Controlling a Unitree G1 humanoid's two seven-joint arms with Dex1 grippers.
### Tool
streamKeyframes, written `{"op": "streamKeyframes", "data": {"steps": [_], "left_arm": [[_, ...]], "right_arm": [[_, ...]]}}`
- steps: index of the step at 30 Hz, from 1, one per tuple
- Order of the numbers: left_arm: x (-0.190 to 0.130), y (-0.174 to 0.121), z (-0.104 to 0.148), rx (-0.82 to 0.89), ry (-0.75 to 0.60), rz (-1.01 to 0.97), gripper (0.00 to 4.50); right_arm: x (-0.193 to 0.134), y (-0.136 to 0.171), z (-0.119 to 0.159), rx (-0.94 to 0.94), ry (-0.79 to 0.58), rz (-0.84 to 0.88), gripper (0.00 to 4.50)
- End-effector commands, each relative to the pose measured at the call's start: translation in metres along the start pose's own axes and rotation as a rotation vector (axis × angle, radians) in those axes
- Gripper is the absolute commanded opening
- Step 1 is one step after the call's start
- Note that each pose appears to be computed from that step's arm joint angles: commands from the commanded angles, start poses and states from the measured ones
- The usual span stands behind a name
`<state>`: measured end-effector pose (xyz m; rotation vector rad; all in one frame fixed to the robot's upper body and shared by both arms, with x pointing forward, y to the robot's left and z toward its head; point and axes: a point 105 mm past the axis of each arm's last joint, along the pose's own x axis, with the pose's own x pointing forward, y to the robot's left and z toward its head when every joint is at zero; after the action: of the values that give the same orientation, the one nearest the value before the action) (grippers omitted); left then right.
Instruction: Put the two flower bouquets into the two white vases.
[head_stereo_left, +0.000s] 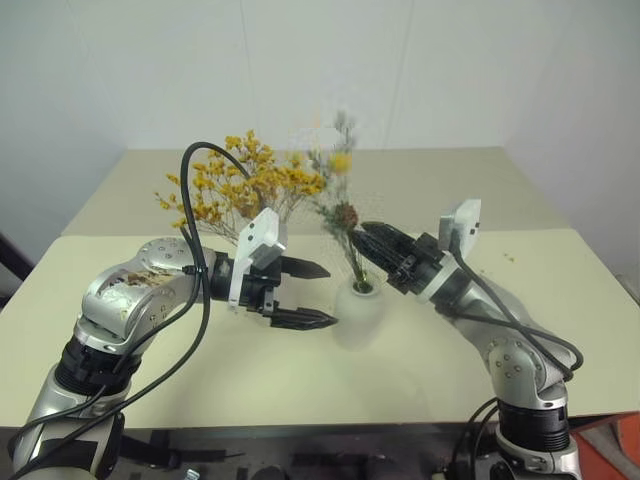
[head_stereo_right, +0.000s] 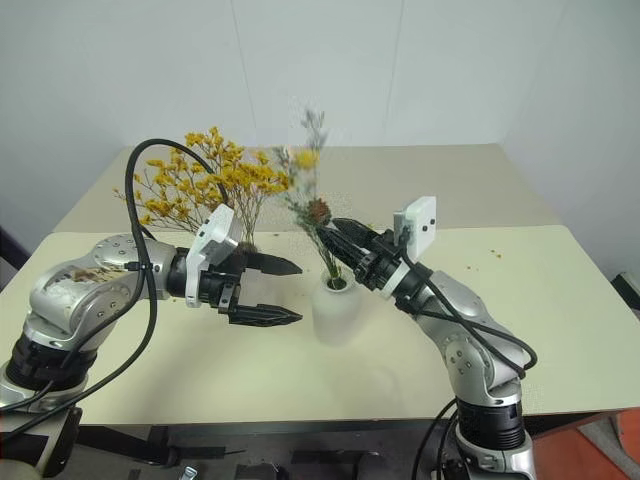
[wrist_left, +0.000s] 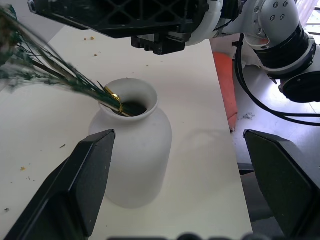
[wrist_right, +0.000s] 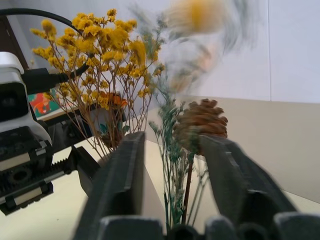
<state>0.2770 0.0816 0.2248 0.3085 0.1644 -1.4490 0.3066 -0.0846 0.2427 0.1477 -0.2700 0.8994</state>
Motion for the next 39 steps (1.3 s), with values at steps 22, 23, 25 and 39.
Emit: {"op": "streamKeyframes", "data": {"steps": [22, 23, 25, 39], "left_arm": [[0.018, 0.025, 0.011, 0.017, -0.037, 0.114, 4.50], [0.023, 0.028, 0.014, 0.010, -0.048, 0.127, 4.50], [0.031, 0.032, 0.017, -0.008, -0.052, 0.145, 4.50], [0.025, 0.016, 0.035, 0.083, -0.199, 0.044, 4.50]], "right_arm": [[-0.022, -0.031, 0.014, 0.034, 0.065, 0.020, 4.43], [-0.021, -0.031, 0.014, 0.033, 0.063, 0.021, 4.43], [-0.021, -0.029, 0.015, 0.033, 0.058, 0.022, 4.43], [-0.027, -0.029, 0.015, 0.039, 0.046, -0.002, 4.43]]}}
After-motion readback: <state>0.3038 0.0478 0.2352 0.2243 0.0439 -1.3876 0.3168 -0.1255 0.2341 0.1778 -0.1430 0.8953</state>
